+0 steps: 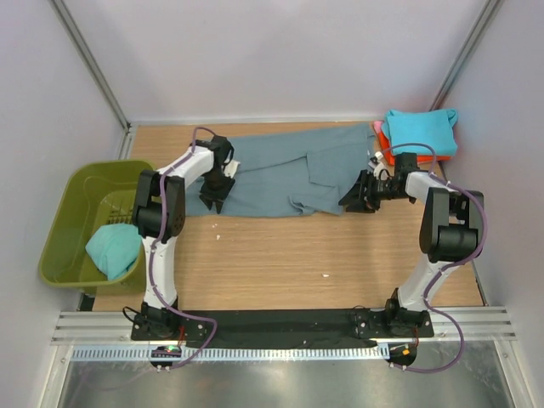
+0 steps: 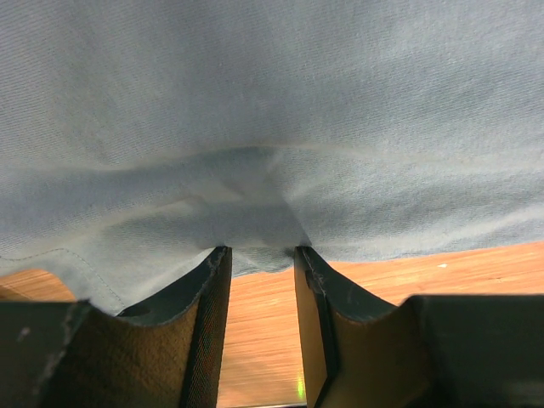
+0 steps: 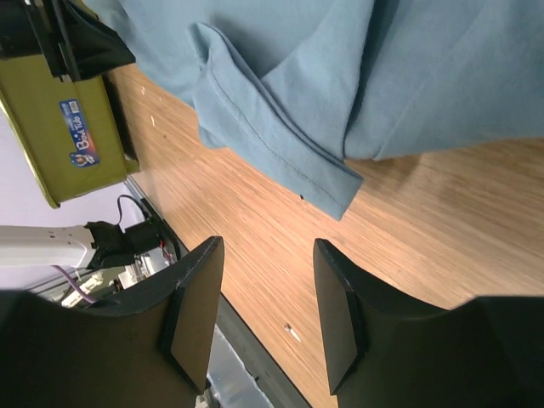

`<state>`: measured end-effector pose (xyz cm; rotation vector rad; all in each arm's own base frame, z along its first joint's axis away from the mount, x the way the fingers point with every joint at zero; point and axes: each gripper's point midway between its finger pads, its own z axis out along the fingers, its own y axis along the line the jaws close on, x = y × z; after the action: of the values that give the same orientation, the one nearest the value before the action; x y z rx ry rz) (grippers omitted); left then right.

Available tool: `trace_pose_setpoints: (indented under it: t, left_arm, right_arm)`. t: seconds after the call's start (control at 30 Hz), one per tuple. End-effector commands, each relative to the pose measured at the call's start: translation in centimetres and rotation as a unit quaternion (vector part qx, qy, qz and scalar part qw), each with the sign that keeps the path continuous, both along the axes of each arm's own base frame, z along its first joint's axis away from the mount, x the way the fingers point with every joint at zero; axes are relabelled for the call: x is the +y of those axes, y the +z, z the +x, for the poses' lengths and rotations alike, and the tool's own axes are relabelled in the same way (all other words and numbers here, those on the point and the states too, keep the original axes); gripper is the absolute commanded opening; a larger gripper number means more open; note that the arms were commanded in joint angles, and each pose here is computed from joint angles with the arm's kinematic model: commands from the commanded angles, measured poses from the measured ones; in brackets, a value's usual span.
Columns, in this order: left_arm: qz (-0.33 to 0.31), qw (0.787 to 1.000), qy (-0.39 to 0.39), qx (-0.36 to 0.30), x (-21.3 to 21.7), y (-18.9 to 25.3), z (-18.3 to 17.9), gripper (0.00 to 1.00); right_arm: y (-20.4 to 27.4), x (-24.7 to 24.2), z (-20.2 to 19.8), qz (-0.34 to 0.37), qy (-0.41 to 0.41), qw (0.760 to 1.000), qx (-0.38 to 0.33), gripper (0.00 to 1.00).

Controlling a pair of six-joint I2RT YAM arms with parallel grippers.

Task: Fold and stack the t-shirts
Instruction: Fold the tshirt

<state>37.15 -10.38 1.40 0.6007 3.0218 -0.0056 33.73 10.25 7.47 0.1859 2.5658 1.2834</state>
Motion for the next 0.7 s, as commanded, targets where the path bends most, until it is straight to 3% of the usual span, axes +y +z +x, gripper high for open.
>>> trace_pose_setpoints:
  t: [0.0,0.67]
  left_arm:
    - [0.002,1.000,-0.015,0.026,-0.6,-3.4,-0.8,0.37]
    - [-0.006,1.000,-0.011,0.021,-0.9,-3.0,-0.5,0.37]
  right_arm:
    - [1.9,0.4,1.4,0.022,-0.008,0.999,-0.037,0.52]
    - [-1.5,-1.2,2.0,-0.042,-0.009,0.999,-0.019,0.52]
